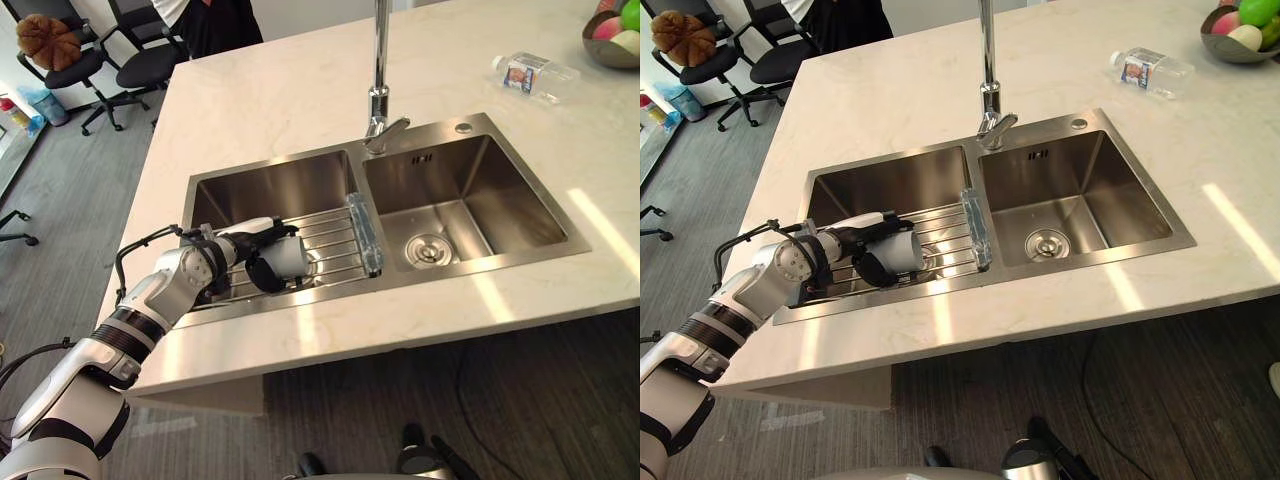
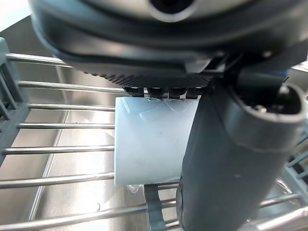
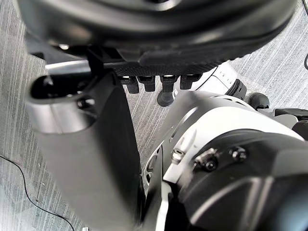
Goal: Walk over to the sink, pick up the cup, carry it to the dishwasher, place the cup inside the dishwasher, then close the dishwasher door
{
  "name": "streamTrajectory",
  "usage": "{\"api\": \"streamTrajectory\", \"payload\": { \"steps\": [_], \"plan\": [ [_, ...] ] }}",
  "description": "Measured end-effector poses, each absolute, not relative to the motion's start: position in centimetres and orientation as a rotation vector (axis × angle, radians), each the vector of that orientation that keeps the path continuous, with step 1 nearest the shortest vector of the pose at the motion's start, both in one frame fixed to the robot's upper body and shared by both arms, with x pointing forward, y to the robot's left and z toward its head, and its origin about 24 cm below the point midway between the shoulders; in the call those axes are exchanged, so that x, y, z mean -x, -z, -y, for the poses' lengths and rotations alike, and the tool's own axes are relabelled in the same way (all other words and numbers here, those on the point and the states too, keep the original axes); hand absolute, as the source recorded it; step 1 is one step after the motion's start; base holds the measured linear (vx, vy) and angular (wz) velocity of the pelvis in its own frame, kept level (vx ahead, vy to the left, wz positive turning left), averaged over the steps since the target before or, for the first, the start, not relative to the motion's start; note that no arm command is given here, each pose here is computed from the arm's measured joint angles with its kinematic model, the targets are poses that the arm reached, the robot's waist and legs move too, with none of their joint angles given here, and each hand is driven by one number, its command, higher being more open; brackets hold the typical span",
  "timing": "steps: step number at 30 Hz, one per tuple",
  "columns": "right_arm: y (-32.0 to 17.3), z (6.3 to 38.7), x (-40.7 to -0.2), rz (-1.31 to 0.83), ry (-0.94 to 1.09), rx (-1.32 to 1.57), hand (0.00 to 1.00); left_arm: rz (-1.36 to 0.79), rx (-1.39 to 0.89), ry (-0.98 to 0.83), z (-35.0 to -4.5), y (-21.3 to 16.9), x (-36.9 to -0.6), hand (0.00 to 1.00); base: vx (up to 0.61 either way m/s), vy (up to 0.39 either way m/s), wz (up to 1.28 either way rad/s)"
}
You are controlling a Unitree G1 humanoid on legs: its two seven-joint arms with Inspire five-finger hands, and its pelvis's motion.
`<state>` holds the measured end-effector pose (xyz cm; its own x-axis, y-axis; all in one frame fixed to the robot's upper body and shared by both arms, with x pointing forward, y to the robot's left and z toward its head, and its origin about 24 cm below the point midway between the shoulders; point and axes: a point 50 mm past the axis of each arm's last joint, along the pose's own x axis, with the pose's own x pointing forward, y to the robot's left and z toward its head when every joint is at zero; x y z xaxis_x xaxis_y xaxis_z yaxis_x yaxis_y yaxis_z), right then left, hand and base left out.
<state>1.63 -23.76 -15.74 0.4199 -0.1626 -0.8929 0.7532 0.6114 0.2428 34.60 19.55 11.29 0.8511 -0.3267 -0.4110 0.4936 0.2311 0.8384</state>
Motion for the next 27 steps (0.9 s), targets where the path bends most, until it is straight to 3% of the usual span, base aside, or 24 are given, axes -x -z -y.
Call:
{"api": "streamTrajectory", "payload": {
  "steps": [2,3,21,27],
  "plan": [
    [15.7,23.8,-1.5,-0.977,0.640,-0.706,1.00,-0.152,-1.213,0.563,-19.5,-11.3,-34.6,1.00,-0.01,-0.018,-0.08],
    [15.7,23.8,-1.5,-0.977,0.640,-0.706,1.00,-0.147,-1.214,0.559,-19.4,-11.3,-34.6,0.00,-0.02,-0.014,-0.05],
    [15.4,24.1,-1.9,-0.943,0.622,-0.672,1.00,-0.024,-1.290,0.530,-18.8,-11.6,-34.6,0.00,-0.02,-0.010,0.01],
    [15.3,24.4,-1.6,-0.946,0.611,-0.646,1.00,0.195,-1.277,0.457,-18.0,-12.5,-34.4,0.00,-0.01,-0.007,0.22]
  ]
}}
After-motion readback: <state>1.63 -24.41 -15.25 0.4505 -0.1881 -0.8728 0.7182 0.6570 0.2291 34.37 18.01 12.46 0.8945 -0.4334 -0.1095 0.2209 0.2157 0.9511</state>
